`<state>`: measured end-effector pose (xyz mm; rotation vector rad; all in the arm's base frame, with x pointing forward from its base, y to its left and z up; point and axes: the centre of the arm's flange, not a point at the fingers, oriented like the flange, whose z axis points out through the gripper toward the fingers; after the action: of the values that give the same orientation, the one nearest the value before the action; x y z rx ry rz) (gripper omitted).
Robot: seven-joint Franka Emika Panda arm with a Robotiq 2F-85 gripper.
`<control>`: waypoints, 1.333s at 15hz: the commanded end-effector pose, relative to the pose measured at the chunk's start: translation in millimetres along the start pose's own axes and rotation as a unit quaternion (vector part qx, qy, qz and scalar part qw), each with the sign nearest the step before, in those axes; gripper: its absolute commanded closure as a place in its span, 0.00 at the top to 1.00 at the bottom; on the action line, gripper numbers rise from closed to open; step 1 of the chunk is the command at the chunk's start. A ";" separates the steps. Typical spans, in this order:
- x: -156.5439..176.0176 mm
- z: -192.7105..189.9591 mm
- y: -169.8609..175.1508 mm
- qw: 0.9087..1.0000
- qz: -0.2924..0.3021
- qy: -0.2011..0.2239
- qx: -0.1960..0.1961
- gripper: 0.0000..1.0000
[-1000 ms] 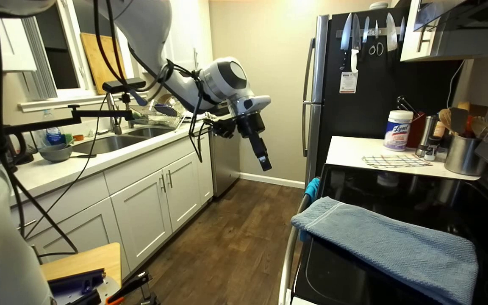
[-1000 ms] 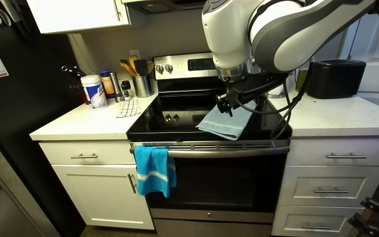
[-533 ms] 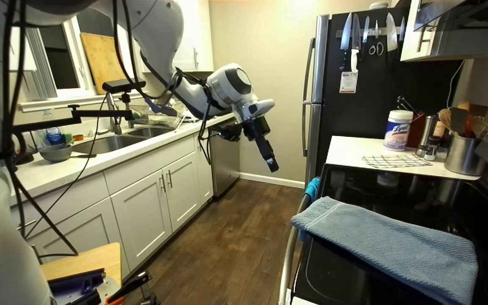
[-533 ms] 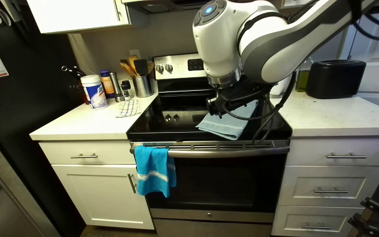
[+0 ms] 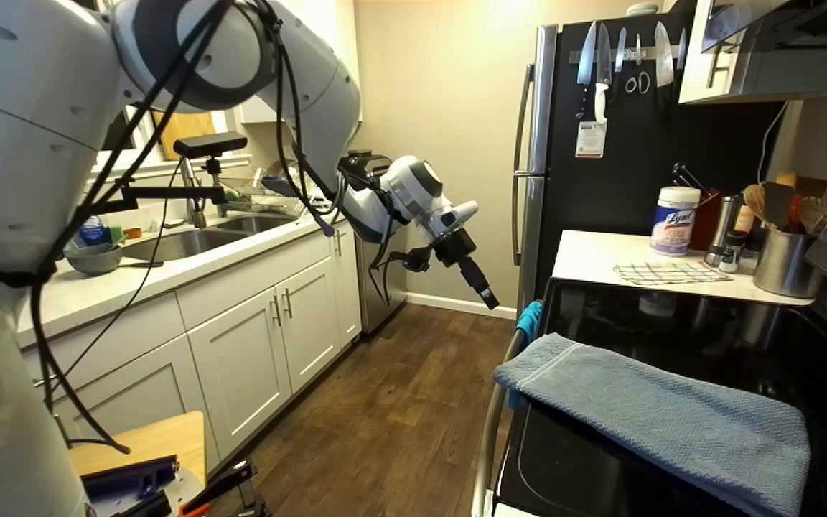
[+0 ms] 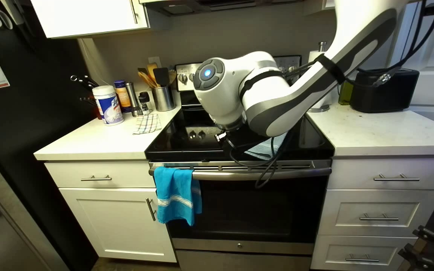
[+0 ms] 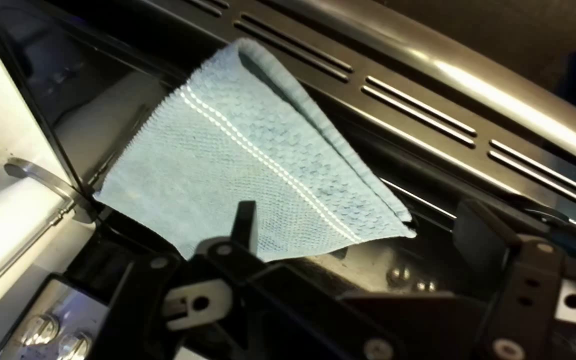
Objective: Hang the light blue towel on the oven handle
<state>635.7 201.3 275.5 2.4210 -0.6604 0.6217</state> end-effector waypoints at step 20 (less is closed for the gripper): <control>-6.6 101.9 -25.5 0.991 -0.057 0.051 -0.110 1.00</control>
<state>673.4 168.0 177.1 2.2286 -0.5540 0.5833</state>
